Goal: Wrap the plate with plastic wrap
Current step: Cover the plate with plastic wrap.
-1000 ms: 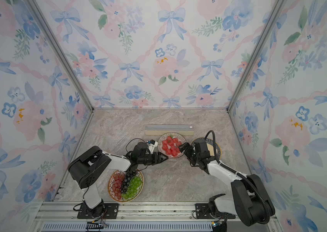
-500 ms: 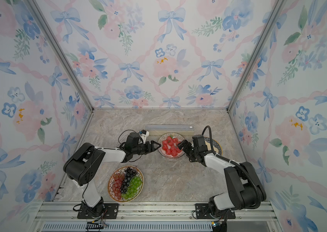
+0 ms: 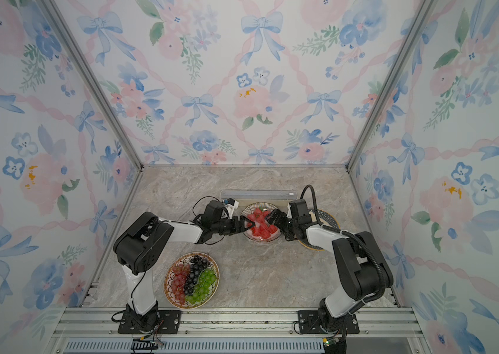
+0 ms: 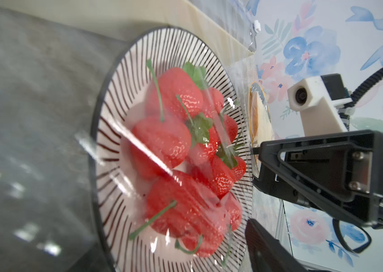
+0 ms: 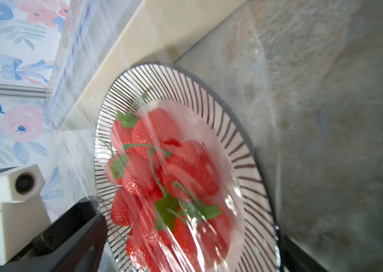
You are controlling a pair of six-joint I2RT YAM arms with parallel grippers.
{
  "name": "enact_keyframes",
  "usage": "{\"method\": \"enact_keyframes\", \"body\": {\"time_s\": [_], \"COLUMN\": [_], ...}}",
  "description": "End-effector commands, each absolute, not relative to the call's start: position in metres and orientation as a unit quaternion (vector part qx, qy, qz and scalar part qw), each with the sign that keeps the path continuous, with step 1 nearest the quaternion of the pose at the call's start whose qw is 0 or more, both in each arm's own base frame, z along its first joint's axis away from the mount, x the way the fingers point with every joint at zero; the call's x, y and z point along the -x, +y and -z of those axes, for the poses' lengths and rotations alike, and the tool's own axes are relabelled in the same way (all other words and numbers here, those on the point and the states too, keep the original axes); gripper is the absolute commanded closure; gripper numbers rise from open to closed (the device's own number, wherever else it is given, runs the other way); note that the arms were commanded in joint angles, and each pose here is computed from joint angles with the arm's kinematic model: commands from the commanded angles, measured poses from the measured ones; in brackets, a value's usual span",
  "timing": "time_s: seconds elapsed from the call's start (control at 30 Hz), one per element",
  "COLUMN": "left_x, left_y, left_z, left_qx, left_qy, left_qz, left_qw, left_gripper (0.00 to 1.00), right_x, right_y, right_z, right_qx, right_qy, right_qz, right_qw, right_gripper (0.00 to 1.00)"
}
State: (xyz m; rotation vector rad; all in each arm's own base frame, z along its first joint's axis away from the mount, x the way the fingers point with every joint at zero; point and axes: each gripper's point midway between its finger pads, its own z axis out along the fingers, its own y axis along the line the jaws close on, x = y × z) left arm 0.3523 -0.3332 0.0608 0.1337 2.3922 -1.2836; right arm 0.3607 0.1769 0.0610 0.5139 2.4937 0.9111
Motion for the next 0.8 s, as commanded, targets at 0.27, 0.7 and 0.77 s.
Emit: {"method": "enact_keyframes", "body": {"time_s": [0.27, 0.7, 0.77], "left_x": [-0.317, -0.324, -0.328], "left_y": [-0.34, -0.295, -0.281], "left_z": [-0.089, -0.067, -0.075], "left_qx": [-0.08, -0.062, -0.075], "left_qy": [0.847, 0.885, 0.895], "left_qz": [0.477, 0.384, 0.34], "left_qw": [0.219, 0.254, 0.278], "left_gripper": [0.2, 0.17, 0.16], "right_x": [-0.329, -0.3, -0.301], "right_y": [0.223, 0.159, 0.142], "right_z": [-0.091, -0.073, -0.088], "right_qx": [-0.11, -0.148, -0.149], "right_qy": [0.907, 0.932, 0.931], "right_qz": [-0.349, -0.257, -0.248], "right_qw": [0.21, 0.208, 0.225], "right_gripper": [0.03, 0.03, 0.03]}}
